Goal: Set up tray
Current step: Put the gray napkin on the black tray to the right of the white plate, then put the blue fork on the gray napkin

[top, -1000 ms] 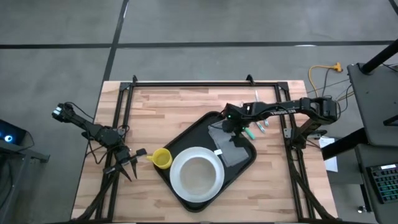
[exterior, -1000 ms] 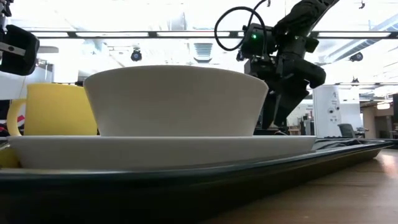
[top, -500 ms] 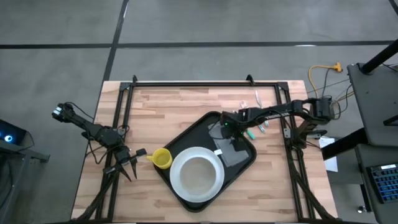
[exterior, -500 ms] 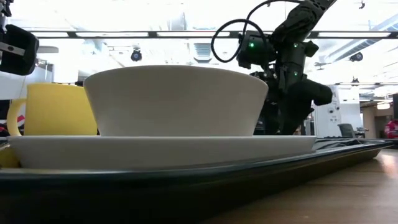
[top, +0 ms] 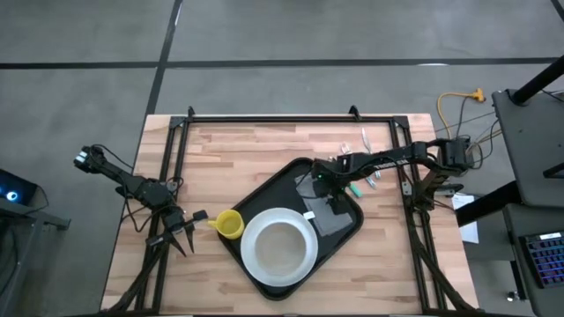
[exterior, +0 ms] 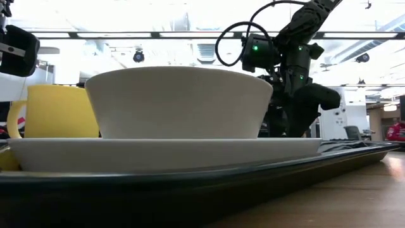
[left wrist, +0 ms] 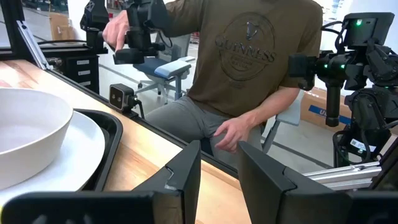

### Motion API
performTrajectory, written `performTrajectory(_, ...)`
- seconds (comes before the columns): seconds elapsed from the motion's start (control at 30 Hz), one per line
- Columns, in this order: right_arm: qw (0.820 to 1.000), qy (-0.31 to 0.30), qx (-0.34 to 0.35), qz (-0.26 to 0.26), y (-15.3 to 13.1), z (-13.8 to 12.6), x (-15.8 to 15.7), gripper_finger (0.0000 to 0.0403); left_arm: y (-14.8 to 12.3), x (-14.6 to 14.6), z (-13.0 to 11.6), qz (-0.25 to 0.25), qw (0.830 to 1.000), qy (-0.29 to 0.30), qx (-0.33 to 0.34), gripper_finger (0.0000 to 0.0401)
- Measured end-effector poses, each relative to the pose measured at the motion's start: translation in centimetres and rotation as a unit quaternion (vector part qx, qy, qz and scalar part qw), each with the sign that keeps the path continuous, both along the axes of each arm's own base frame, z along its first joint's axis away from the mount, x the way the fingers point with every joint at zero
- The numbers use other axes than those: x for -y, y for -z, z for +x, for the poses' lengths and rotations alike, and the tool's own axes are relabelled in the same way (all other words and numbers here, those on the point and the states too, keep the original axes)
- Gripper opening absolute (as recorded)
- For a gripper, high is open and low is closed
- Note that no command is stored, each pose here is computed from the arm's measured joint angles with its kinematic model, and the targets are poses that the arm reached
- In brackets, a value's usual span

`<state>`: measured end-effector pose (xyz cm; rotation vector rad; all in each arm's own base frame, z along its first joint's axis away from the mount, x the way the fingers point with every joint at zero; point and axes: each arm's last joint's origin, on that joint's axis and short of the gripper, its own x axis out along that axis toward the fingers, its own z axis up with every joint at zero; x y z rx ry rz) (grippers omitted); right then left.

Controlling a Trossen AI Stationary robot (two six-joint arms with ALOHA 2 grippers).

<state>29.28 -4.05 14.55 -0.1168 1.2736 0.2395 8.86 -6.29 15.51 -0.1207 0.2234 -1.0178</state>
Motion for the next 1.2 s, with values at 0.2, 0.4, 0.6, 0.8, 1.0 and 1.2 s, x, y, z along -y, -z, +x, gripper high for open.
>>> performTrajectory(0.2, 1.0, -0.006, -0.016, 0.001, 1.0, 0.3, 0.1, 0.0226, 0.0, 0.0, 0.0, 0.0, 1.0, 0.0, 0.0, 0.0088)
performTrajectory(0.4, 0.998, -0.054, -0.018, -0.01, 1.4, 0.3, 0.1, 0.0226, 0.0, 0.0, 0.0, 0.0, 1.0, 0.0, 0.0, 0.0088)
performTrajectory(0.6, 0.993, -0.116, -0.006, -0.023, 1.3, 0.3, 0.0, 0.0226, 0.0, 0.0, 0.0, 0.0, 1.0, 0.0, 0.0, 0.0088)
performTrajectory(0.8, 0.986, -0.166, 0.001, -0.034, 1.3, 0.3, 0.0, 0.0226, 0.0, 0.0, 0.0, 0.0, 1.0, 0.0, 0.0, 0.0088)
performTrajectory(1.0, 0.992, -0.123, -0.003, -0.032, 0.1, 1.2, 0.2, 0.0226, 0.0, 0.0, 0.0, 0.0, 1.0, 0.0, 0.0, 0.0088)
performTrajectory(1.2, 0.997, -0.078, -0.021, -0.017, -2.9, 2.2, 0.5, 0.0226, 0.0, 0.0, 0.0, 0.0, 1.0, -0.002, 0.0, 0.0088)
